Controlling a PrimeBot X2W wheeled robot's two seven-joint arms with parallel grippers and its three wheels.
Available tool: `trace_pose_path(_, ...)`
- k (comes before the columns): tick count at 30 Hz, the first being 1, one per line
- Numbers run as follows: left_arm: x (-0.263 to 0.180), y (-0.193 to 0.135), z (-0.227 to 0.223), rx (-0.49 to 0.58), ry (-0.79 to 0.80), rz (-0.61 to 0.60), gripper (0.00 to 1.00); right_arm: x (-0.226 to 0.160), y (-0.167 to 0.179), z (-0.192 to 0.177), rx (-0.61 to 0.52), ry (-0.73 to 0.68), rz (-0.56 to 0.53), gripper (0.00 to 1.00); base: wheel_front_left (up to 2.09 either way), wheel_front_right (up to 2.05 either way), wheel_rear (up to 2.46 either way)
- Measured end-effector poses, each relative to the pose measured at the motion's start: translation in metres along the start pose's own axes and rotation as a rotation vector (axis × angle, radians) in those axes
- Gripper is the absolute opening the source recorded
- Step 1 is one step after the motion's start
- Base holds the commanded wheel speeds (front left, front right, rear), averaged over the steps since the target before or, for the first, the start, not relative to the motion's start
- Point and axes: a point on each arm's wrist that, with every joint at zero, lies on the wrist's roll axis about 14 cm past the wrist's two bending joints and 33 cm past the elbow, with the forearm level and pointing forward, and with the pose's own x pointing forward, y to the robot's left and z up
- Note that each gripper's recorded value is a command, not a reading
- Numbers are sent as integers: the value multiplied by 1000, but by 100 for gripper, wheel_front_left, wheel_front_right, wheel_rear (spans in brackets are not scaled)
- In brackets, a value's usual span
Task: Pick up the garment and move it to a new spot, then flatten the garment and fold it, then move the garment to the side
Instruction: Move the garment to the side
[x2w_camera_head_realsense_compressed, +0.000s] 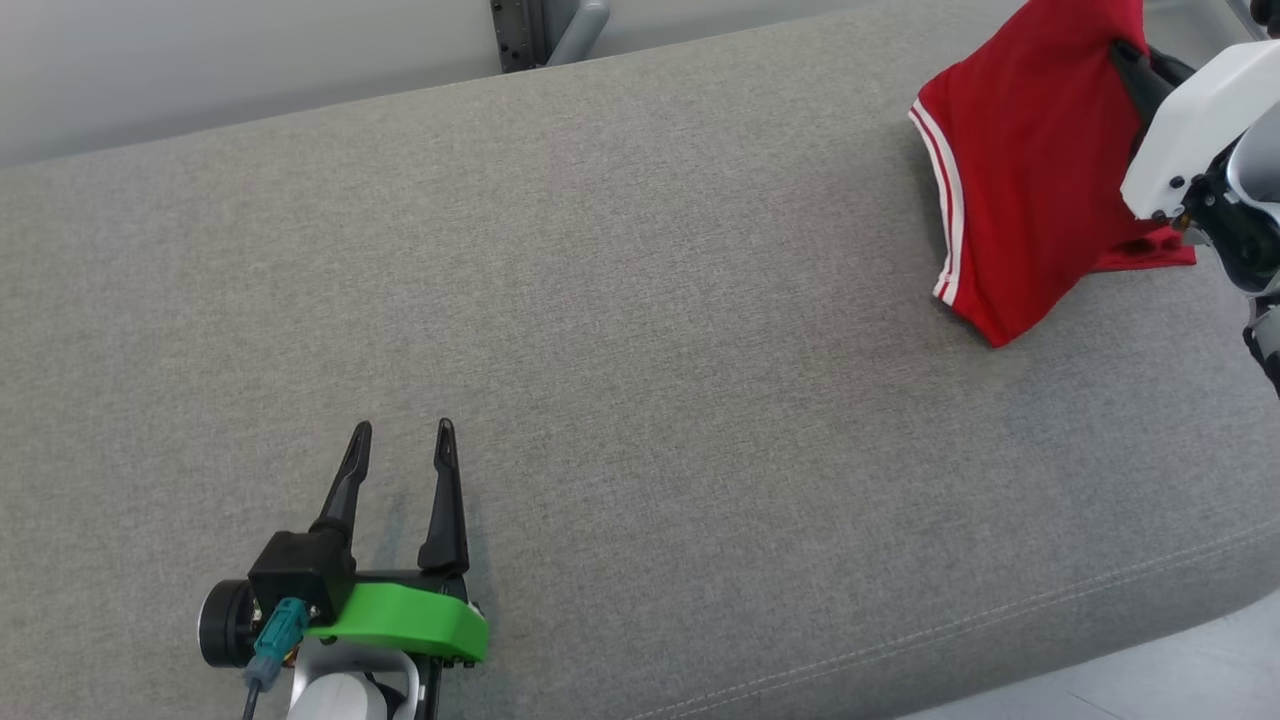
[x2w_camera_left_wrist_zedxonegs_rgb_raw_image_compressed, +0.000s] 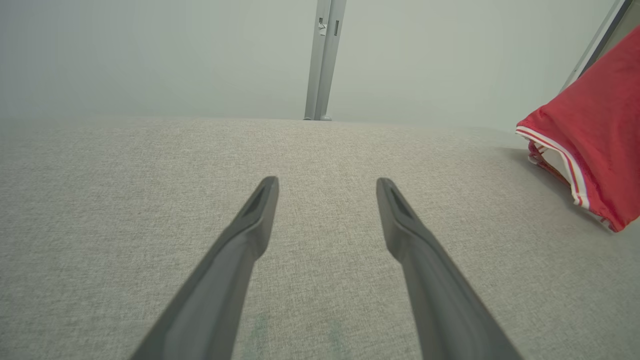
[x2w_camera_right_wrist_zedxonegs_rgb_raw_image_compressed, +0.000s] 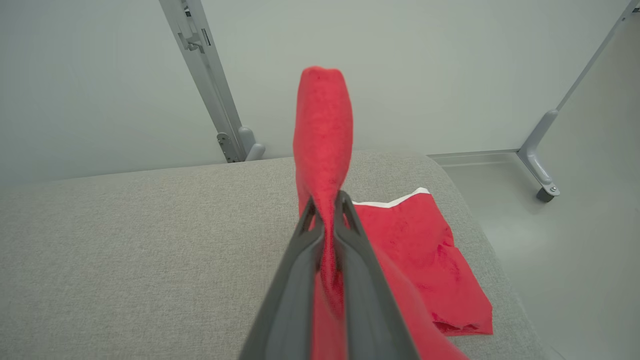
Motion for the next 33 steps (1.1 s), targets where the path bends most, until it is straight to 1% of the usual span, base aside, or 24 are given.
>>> trace_pose_path(6,-3,10,-3,0,7,27,100,13,-9,6,4,-1,-31,0,0,0,0)
trace_pose_path(12,-1,18,-10,3,24,47,100,24,-29,-14,52,48,-93,0,0,0,0)
trace_pose_path(16,1,24,-16,9,39,56,100,30,-47,-29,64,78,-147,0,0,0,0)
trace_pose_path(22,8,36,-27,26,63,61,100,41,-78,-39,-25,96,-233,0,0,0,0)
trace_pose_path(29,16,50,-40,57,94,69,100,55,-117,-57,-68,132,-344,0,0,0,0)
trace_pose_path(33,14,65,-52,70,129,93,100,67,-131,-73,-148,173,-383,0,0,0,0)
